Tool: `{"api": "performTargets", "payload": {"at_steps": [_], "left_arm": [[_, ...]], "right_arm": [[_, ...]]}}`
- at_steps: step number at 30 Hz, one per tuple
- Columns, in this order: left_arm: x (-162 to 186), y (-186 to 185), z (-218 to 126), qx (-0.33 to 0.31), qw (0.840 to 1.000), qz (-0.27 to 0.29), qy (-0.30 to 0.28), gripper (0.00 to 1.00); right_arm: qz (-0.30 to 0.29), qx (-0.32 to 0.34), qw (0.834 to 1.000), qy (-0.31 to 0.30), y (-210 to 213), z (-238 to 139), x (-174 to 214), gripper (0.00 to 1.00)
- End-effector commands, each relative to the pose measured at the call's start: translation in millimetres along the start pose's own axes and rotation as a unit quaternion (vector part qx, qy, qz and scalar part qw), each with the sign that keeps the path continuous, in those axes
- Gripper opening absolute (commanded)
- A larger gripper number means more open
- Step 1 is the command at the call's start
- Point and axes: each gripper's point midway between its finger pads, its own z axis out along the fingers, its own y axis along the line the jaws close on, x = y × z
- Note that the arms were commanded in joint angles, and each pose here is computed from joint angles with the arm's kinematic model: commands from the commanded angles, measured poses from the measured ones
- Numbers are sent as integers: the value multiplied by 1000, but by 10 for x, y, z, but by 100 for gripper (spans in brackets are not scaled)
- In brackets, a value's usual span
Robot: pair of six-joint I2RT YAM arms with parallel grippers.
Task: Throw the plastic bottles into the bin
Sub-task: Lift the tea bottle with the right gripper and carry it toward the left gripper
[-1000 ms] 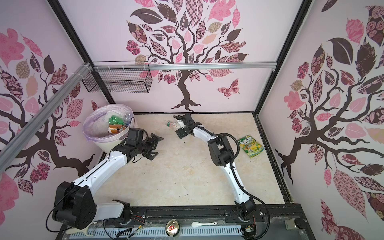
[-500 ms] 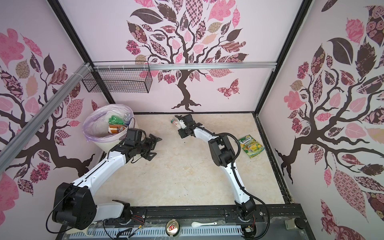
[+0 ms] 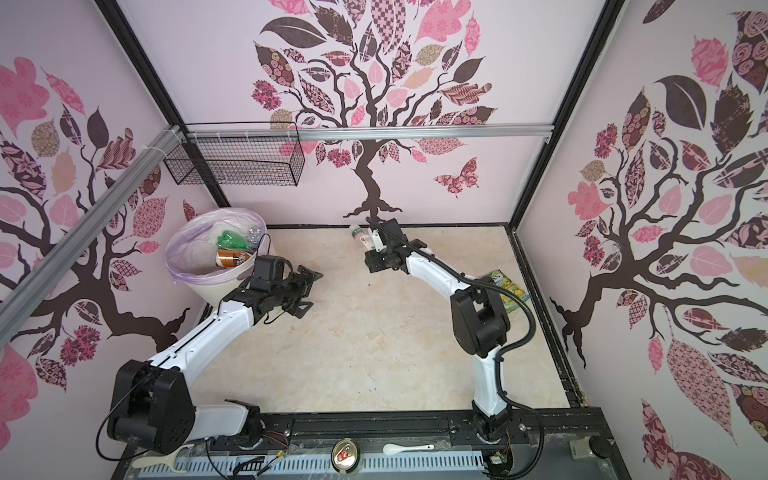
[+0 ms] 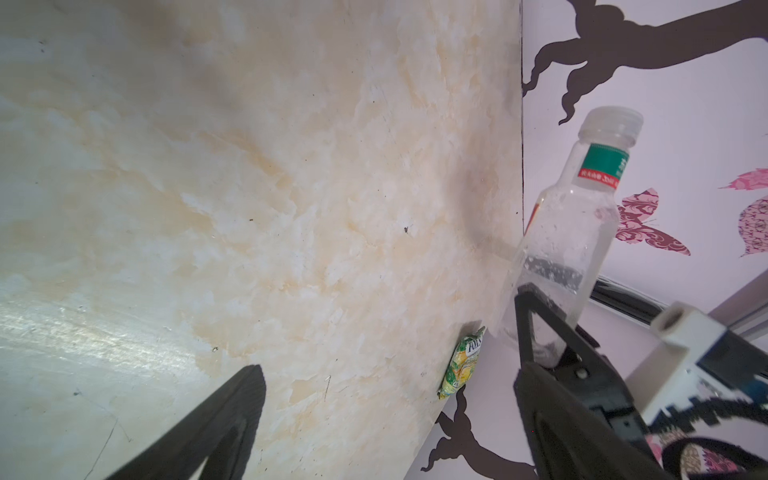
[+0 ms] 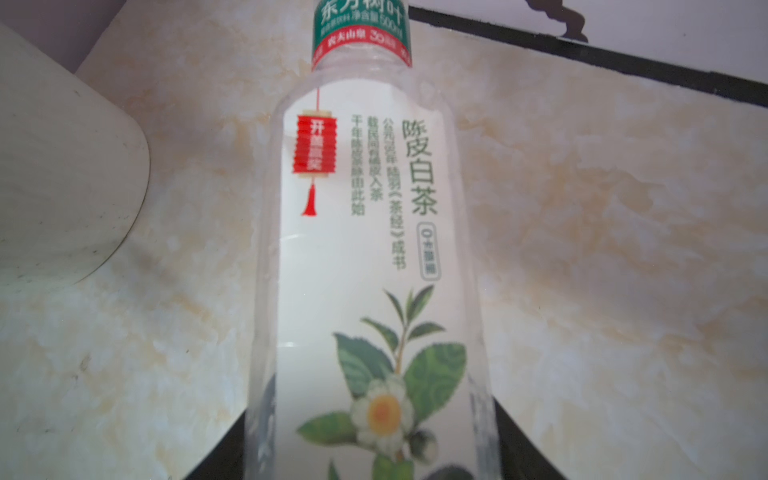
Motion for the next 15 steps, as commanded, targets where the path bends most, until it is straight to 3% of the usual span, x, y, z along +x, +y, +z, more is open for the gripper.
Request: {"api": "performTargets", "payload": {"at_steps": [1,7,15], "left_arm": [[-5,-281,62,11,1000,18,2,98],[60,-817,71,67,997,49,6,98],[405,-1394,41,131,984,120,32,98]], "right_arm": [[24,-3,1000,-15,85,-497,-14,54],[35,4,999,-11,85,-853,280,54],[44,10,999,4,93,-1201,634,54]]}}
